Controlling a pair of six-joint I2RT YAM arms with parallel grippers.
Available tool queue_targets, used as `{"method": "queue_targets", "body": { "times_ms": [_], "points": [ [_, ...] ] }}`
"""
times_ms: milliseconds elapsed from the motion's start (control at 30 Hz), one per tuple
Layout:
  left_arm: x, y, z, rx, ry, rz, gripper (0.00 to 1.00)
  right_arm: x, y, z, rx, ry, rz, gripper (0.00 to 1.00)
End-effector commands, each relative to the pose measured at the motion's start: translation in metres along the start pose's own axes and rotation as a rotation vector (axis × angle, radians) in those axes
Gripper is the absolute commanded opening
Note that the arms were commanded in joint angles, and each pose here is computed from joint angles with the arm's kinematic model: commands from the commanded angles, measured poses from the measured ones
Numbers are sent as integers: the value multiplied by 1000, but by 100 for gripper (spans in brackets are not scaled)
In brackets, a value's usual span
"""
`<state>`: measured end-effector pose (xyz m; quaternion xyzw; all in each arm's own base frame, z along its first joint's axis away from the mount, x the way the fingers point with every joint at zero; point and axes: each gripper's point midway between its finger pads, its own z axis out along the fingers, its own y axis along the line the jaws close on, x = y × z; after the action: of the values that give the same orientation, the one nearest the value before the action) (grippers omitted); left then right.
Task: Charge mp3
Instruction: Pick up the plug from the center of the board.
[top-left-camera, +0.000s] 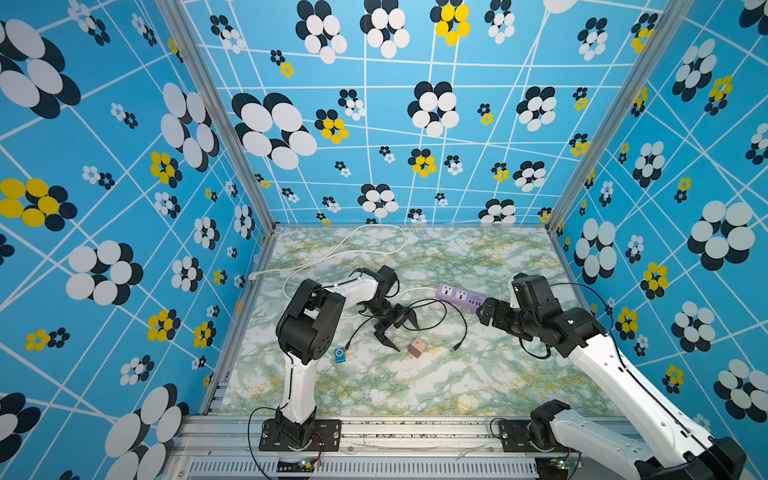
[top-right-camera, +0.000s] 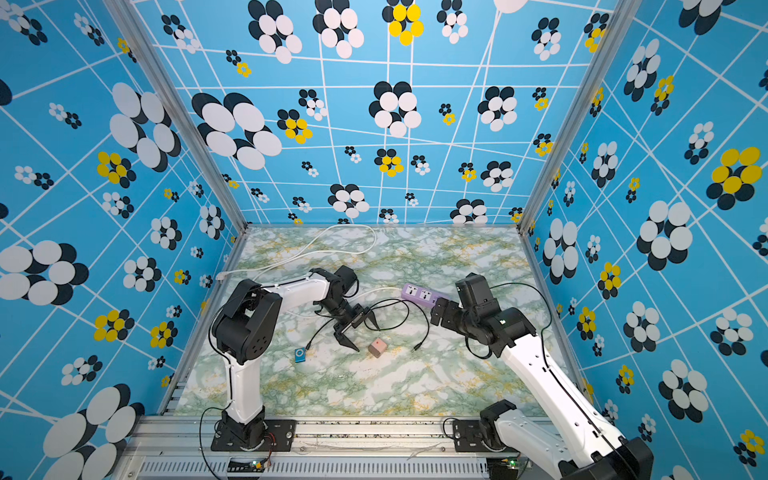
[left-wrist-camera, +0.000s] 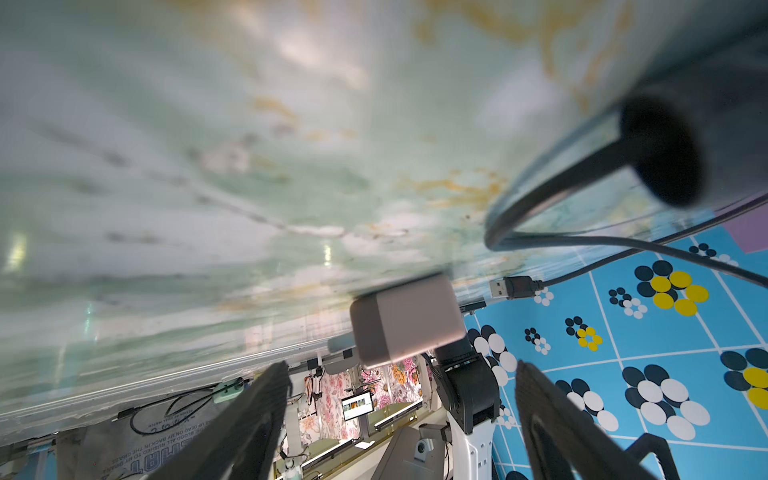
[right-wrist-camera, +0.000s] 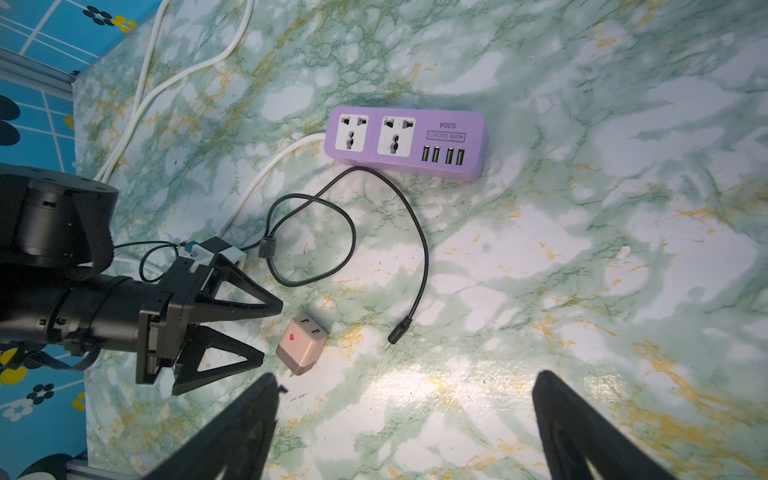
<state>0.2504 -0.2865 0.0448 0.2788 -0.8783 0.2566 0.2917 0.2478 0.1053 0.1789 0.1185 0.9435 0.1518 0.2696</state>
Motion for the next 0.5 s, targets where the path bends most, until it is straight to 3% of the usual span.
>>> {"method": "queue_targets", "body": {
  "times_ms": [0,333,467],
  "points": [
    [5,5,9,-47,40,-19,87,8,-11,-1,41,11,11,97],
    [16,13,21,-137,41,-5,84,9,-11,-1,36,12,7,97],
    [9,14,22,-177,21,-7,75,10,-9,-1,27,11,6,97]
  ]
}}
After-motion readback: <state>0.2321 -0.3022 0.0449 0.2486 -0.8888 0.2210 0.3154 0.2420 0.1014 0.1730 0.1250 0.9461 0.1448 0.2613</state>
